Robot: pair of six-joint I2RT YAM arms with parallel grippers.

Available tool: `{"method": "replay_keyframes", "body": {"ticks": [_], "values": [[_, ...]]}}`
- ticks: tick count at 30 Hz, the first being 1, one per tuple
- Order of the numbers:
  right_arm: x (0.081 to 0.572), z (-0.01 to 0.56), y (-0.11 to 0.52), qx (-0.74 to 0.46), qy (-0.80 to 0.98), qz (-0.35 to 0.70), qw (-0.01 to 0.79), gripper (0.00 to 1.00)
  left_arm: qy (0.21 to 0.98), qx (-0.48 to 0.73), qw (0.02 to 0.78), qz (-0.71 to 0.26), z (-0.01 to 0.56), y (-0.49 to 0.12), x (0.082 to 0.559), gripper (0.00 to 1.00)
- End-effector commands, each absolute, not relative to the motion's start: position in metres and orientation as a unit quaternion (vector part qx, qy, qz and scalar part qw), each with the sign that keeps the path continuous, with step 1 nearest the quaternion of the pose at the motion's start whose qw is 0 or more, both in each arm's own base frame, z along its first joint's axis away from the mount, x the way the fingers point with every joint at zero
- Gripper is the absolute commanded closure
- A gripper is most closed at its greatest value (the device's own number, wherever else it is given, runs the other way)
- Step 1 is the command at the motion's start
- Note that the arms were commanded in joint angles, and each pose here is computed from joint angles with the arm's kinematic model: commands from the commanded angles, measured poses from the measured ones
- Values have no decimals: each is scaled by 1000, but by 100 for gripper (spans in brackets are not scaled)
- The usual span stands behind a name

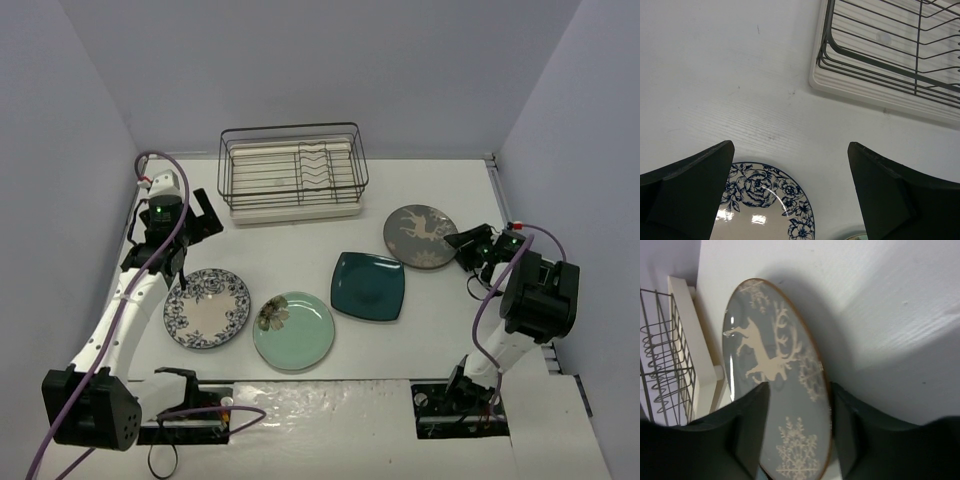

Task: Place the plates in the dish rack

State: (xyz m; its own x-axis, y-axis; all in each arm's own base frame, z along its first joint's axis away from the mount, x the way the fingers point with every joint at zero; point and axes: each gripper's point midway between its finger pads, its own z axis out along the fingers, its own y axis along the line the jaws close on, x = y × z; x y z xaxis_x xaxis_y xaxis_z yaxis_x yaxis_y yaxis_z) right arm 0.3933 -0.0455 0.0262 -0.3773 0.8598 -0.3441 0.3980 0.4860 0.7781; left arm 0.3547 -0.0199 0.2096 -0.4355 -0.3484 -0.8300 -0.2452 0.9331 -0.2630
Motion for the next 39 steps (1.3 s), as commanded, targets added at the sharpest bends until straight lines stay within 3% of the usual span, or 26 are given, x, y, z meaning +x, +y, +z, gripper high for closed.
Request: {"method": "replay_keyframes", "body": {"ticks": [1, 9, 12, 19, 26, 39], "values": [[360, -22, -42, 454, 787, 276, 313, 60, 826, -179, 532, -49, 232, -15, 362, 3], [359, -18, -45, 447, 788, 275, 322, 85, 824, -181, 535, -45, 235, -13, 360, 3], [360, -11, -48, 437, 793, 268, 330, 100, 825, -180, 534, -45, 235, -13, 360, 3], [378, 49, -57, 364, 797, 255, 408, 100, 824, -174, 537, -51, 237, -15, 361, 3], [404, 202, -53, 218, 783, 114, 571, 100, 826, -174, 534, -50, 235, -16, 363, 3], [436, 391, -5, 46, 712, 2, 701, 100, 825, -179, 534, -41, 236, -12, 363, 3]]}}
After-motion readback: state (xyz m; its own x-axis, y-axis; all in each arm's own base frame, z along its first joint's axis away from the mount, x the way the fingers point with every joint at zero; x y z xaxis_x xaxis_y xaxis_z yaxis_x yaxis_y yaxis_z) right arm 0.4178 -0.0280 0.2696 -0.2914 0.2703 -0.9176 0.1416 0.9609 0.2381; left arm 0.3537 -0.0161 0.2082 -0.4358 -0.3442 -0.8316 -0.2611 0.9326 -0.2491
